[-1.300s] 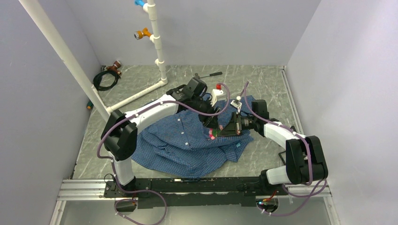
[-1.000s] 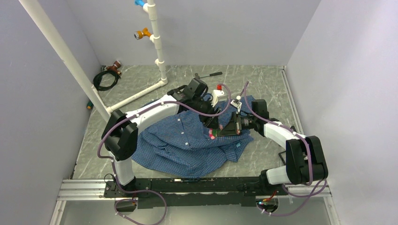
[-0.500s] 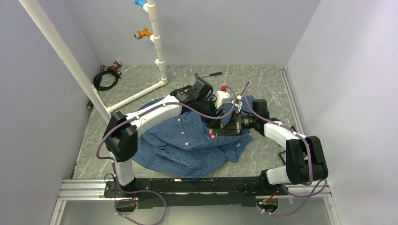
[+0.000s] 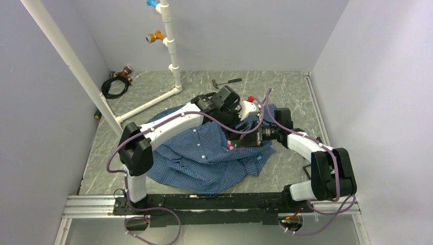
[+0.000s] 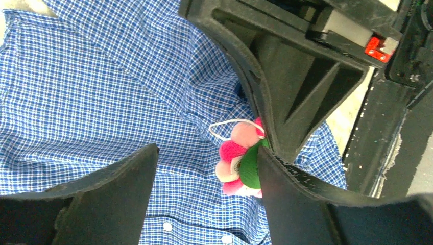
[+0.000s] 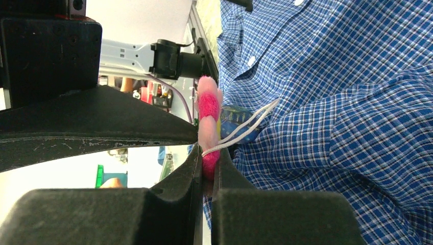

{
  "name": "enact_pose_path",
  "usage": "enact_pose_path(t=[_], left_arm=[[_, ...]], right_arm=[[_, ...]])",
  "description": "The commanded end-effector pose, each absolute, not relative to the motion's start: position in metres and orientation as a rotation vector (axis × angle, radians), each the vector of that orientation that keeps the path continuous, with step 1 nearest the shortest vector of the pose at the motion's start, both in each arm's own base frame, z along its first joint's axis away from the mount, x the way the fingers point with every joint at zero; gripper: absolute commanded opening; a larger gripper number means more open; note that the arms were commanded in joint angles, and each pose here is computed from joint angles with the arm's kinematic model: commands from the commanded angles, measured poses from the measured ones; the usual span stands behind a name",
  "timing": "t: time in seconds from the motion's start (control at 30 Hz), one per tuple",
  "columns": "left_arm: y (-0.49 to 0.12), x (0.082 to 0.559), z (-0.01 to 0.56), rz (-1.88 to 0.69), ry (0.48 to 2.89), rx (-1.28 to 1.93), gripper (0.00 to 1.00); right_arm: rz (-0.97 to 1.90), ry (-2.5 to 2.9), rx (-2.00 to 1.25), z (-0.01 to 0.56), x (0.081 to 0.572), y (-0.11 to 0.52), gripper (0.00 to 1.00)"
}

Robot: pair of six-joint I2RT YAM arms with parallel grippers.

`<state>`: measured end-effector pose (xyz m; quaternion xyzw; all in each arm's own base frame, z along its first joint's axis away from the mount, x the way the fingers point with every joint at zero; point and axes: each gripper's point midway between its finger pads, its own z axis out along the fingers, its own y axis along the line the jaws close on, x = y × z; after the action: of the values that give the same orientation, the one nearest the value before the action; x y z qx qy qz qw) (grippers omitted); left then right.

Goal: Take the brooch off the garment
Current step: Remove the brooch from the clothes.

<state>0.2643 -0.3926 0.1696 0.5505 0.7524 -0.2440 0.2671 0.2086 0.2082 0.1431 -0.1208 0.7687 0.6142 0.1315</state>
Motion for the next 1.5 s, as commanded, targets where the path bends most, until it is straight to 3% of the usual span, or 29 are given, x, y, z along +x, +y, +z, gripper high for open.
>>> enact_pose_path(t=[0.0,0.3,0.53,0.7,0.97,1.2,1.47], left_arm=[[-0.379,0.291,0.181,-0.515,2.003,1.433,0.8],[-0.362,0.32,0.244,-0.882,1.958,0.977,0.87],[-0.347,0.277,0.194,-1.238,2.008,0.941,0.75],[-0.355,0.248,0.164,-1.43,2.105,0.875,0.7],[-0.373,0.229,0.169,-1.388,2.092,1.003,0.67],[-0.381,0.225,0.153,-1.376,2.215,0.933,0.68],[-0.394,0.212,0.147,-1.416,2.312,0.919,0.57]], right_arm=[[1.808,2.154,-0.429,0.162,0.214,0.211,0.0],[1.764,2.175,-0.421,0.15,0.218,0.21,0.0],[1.728,2.194,-0.441,0.129,0.219,0.209,0.0],[1.703,2.204,-0.437,0.119,0.219,0.208,0.0],[1.721,2.221,-0.424,0.114,0.216,0.208,0.0],[1.711,2.215,-0.438,0.114,0.212,0.207,0.0],[1.696,2.206,-0.424,0.117,0.213,0.207,0.0]])
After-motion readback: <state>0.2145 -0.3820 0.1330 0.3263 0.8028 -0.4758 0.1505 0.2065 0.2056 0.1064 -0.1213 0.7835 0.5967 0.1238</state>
